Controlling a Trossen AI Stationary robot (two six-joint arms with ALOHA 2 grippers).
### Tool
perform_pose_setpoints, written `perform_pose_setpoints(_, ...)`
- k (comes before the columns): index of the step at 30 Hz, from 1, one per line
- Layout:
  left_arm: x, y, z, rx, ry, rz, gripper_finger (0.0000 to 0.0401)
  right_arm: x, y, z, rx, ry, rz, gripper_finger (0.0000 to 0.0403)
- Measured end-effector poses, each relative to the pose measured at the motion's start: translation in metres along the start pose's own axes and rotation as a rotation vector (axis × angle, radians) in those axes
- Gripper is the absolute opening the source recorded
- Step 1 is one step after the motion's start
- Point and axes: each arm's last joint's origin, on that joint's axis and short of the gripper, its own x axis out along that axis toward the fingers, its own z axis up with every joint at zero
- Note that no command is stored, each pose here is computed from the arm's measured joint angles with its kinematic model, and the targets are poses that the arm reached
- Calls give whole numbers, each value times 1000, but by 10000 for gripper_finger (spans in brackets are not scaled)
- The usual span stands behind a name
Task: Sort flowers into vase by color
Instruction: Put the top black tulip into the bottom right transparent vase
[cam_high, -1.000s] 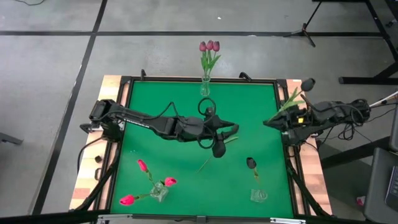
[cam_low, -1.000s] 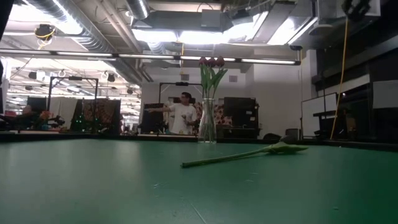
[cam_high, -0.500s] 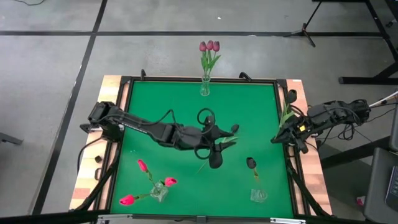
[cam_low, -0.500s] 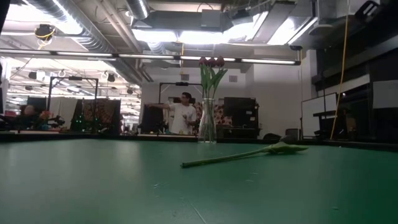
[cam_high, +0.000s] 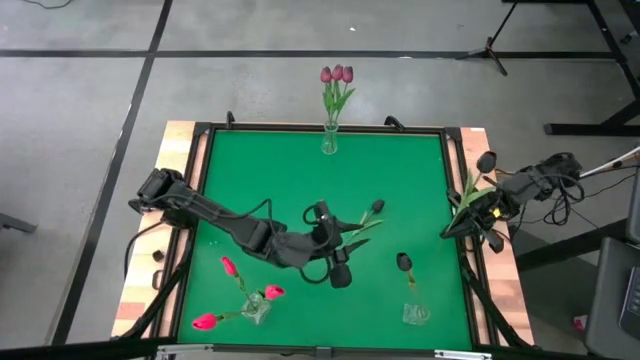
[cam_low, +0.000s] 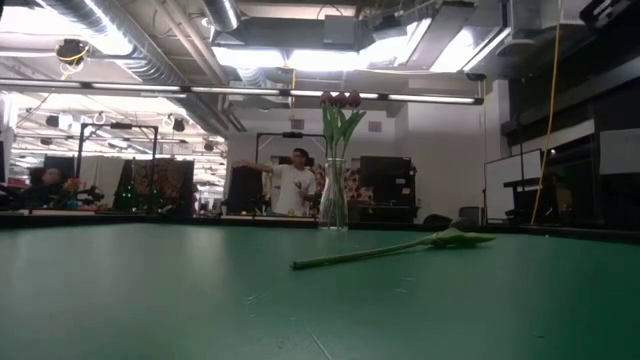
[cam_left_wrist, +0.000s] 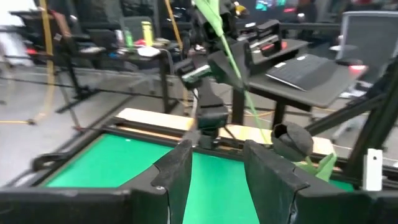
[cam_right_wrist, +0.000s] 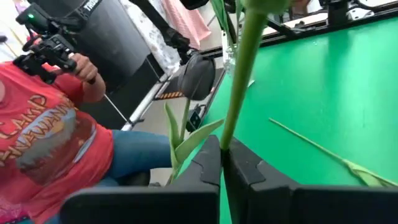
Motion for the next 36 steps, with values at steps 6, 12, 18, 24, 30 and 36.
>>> perform_pose_setpoints(6, -15, -12, 1, 33, -24, 69, 141, 10, 3, -17, 22, -3, 66, 1)
perform_pose_setpoints(12, -25, -19, 7, 22, -62, 54, 141, 31, 18, -29, 22, -4, 129, 1)
perform_pose_setpoints(18, -33, -25, 9, 28, -77, 30, 141, 49, 45, -44, -65, 56, 131, 1)
perform_pose_setpoints(24, -36, -28, 12, -2, -103, 19, 141, 51, 64, -57, -130, -6, 43, 1)
perform_pose_setpoints(30, -35, -28, 12, -22, -104, 20, 141, 48, 82, -65, -182, -71, 11, 1)
perform_pose_setpoints(36, -36, -28, 12, -29, -104, 19, 141, 58, 89, -79, -179, -51, -50, 1)
